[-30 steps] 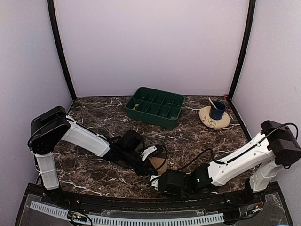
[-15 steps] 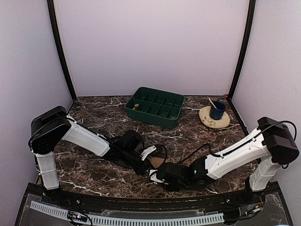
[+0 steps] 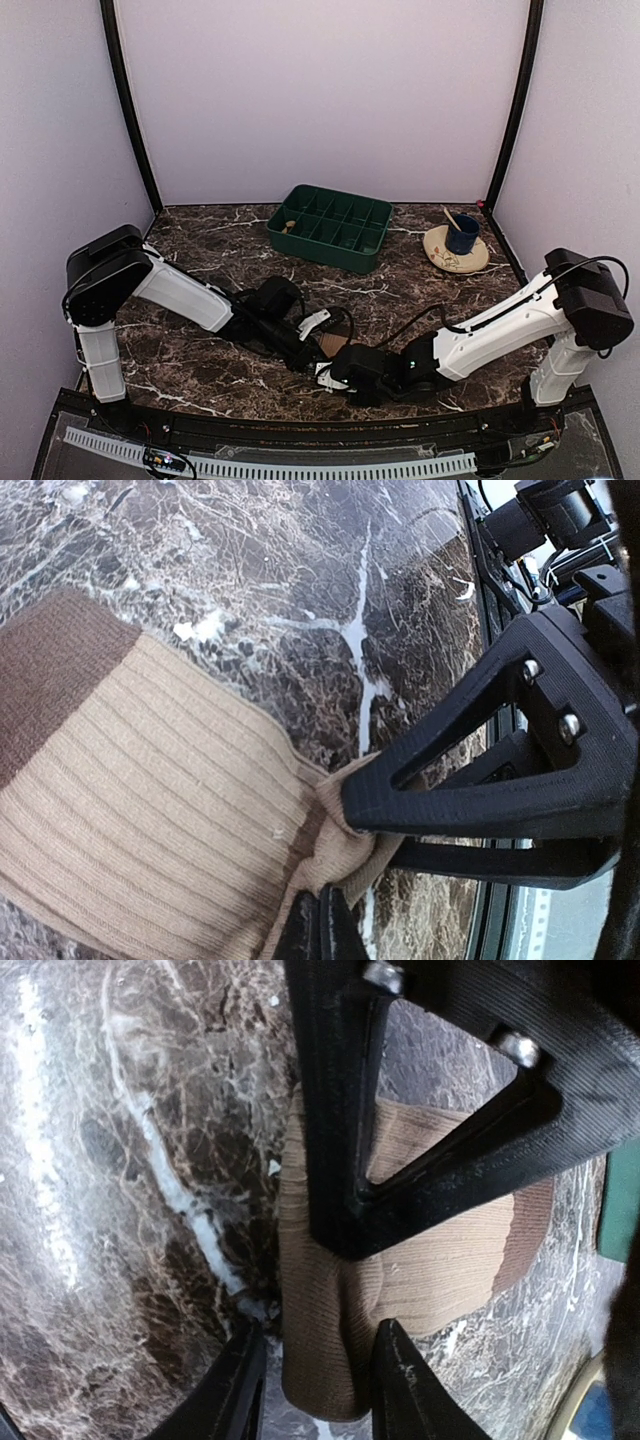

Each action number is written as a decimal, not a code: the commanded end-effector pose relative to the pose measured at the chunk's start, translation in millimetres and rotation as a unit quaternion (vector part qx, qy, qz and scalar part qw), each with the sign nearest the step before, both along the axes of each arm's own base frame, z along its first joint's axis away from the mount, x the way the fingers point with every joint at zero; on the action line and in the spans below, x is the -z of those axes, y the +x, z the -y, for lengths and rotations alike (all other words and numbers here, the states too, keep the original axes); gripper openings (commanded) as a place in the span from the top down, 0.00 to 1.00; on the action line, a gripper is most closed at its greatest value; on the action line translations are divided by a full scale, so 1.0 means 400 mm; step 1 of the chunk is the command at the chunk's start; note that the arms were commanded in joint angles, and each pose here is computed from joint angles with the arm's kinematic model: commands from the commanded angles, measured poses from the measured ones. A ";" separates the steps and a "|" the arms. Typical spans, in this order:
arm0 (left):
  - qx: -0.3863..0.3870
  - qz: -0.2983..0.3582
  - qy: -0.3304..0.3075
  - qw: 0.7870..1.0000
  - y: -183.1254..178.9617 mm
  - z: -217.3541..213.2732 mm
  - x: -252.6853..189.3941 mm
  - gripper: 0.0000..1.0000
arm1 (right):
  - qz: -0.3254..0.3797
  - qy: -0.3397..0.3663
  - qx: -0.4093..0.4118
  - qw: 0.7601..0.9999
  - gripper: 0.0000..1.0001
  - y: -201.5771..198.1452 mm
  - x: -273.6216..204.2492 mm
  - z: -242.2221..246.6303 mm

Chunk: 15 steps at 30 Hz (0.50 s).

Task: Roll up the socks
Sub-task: Roll the sock at the center of the board.

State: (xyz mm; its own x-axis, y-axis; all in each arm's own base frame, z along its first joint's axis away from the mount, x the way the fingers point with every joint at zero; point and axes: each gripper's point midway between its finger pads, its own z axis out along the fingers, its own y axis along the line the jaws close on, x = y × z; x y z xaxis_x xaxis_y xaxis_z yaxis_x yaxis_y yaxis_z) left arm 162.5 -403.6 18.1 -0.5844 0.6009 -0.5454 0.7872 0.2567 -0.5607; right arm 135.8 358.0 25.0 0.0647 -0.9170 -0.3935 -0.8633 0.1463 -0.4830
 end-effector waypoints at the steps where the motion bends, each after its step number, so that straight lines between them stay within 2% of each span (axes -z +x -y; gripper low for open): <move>1: -0.014 -0.074 0.124 0.989 -0.072 -0.128 0.148 1.00 | -0.030 -0.026 -0.008 0.999 0.70 -0.007 0.048 0.011; 7: -0.016 -0.083 0.122 0.989 -0.075 -0.130 0.144 1.00 | -0.058 -0.032 -0.005 0.998 0.86 -0.005 0.071 0.014; 11: -0.025 -0.083 0.114 0.990 -0.068 -0.128 0.121 0.99 | -0.082 -0.030 0.001 0.996 0.90 -0.005 0.075 0.020; 15: -0.045 -0.069 0.098 0.992 -0.042 -0.127 0.077 0.84 | -0.119 -0.019 0.010 0.993 0.92 -0.004 0.074 0.018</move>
State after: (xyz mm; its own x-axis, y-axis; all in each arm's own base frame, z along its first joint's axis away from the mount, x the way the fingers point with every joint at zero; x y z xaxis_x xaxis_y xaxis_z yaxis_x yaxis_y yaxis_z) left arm 161.9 -395.8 20.1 -0.6269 0.5838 -0.5160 0.7508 0.2758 -0.6001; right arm 138.9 367.5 18.9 0.0401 -0.9085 -0.4160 -0.9109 0.1379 -0.3890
